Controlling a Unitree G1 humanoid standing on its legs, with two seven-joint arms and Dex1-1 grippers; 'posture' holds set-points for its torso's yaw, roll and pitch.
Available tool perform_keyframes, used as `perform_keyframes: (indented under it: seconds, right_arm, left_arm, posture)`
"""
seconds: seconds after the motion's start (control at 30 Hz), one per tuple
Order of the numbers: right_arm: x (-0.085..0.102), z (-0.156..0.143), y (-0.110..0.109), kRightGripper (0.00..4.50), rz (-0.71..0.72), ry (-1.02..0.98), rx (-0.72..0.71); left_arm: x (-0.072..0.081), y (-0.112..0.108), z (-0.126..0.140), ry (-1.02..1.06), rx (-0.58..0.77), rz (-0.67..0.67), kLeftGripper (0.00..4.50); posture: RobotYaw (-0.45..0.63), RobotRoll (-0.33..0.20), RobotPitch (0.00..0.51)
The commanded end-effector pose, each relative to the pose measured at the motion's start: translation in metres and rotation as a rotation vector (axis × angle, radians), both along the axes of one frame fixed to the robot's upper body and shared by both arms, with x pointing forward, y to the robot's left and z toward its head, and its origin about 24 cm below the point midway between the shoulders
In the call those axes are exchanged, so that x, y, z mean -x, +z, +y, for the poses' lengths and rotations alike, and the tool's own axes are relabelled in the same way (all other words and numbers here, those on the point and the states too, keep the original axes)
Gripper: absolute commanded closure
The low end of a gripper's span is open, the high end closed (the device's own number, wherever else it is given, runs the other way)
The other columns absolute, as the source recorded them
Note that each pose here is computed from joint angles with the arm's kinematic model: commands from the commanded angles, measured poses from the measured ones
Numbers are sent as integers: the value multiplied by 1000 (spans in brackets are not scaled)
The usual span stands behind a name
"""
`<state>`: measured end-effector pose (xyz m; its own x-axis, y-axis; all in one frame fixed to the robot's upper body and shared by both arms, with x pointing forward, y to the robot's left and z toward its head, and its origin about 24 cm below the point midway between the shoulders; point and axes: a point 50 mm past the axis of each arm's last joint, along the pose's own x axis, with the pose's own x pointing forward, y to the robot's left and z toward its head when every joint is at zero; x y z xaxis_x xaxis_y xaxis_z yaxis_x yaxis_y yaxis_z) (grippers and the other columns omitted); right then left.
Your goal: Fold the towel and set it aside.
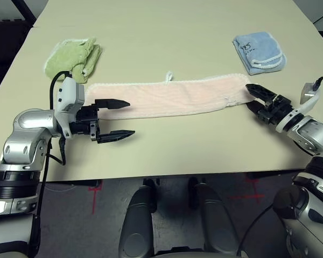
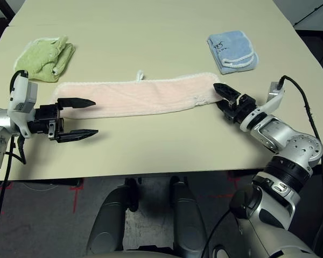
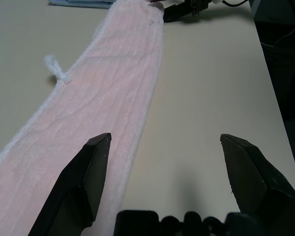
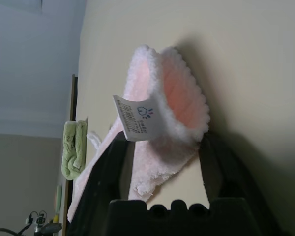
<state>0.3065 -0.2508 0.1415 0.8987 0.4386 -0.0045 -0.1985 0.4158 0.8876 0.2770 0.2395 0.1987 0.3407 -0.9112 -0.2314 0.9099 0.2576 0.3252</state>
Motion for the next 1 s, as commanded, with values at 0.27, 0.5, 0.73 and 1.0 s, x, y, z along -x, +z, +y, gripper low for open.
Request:
perform_keyframes:
  seconds: [0.27, 0.5, 0.73, 1.0]
  right_arm:
    - [21, -8, -16, 4480, 54, -15, 0]
    - [38, -30, -7, 4480, 33, -55, 35]
    - [39, -40, 8, 4480, -29, -41, 40]
    - [39, -10, 24, 4480, -137, 228, 100]
  left_arm:
    - [2, -2, 2, 0, -9, 8, 0]
    - [-1, -1, 3, 1, -10, 5, 0]
    - [-4, -2, 1, -9, -8, 4, 0]
    - [-3, -2, 1, -15, -16, 3, 0]
  posture:
    - [-75, 0, 269]
    - [-91, 0, 266]
    - [-97, 0, 259]
    - [-87, 0, 244]
